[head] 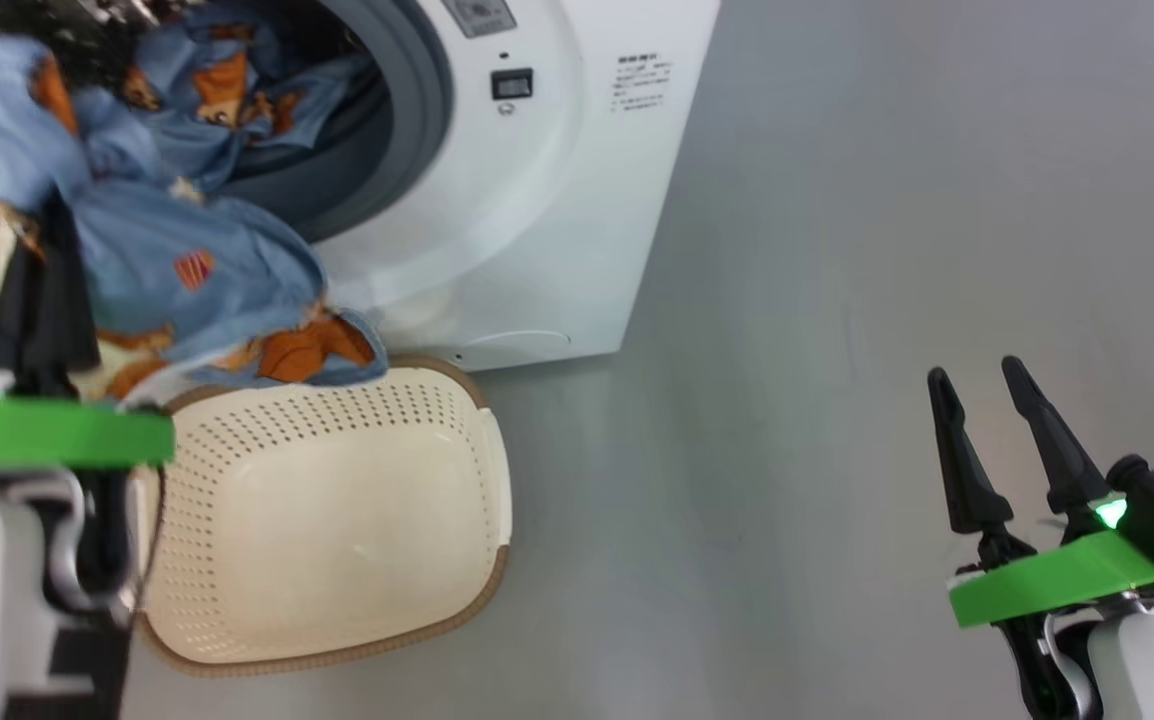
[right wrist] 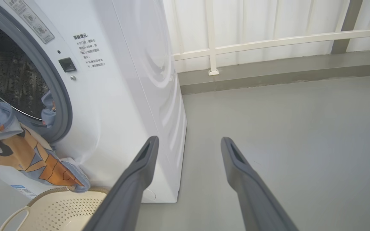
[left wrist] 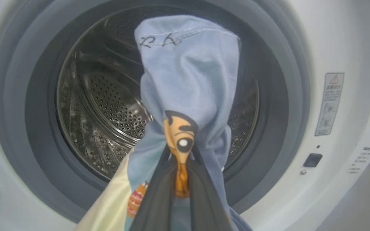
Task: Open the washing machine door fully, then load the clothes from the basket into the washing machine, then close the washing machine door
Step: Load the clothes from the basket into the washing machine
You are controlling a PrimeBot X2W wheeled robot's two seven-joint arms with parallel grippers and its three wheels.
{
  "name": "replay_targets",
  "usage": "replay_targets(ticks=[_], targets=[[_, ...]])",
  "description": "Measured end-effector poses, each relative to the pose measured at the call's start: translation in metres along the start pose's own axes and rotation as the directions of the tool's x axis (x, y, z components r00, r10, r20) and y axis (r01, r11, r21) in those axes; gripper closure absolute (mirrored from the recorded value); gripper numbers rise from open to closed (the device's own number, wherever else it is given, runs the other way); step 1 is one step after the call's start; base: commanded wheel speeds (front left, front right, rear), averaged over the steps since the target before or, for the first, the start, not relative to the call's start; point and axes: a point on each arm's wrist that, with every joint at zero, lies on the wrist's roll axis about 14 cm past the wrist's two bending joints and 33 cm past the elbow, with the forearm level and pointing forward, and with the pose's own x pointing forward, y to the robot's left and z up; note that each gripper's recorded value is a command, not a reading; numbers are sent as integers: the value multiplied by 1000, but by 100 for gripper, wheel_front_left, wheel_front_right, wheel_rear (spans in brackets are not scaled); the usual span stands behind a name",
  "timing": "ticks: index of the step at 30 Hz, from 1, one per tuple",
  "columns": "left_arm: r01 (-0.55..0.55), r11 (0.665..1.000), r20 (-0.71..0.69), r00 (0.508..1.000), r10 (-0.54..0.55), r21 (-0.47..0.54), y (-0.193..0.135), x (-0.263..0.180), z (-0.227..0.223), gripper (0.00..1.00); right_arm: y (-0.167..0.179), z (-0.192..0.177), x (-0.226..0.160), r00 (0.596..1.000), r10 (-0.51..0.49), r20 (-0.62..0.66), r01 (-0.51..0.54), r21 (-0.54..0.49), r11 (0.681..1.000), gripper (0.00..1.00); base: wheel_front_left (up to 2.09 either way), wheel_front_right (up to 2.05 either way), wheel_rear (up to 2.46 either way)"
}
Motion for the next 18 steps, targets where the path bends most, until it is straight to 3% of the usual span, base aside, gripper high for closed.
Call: replay_targets(ticks=[18], targets=[[-67,998,-309,949,57,-21,28,81,-115,100,-13,-15,9,998,-50,-32,50,-5,999,0,0,0,0]])
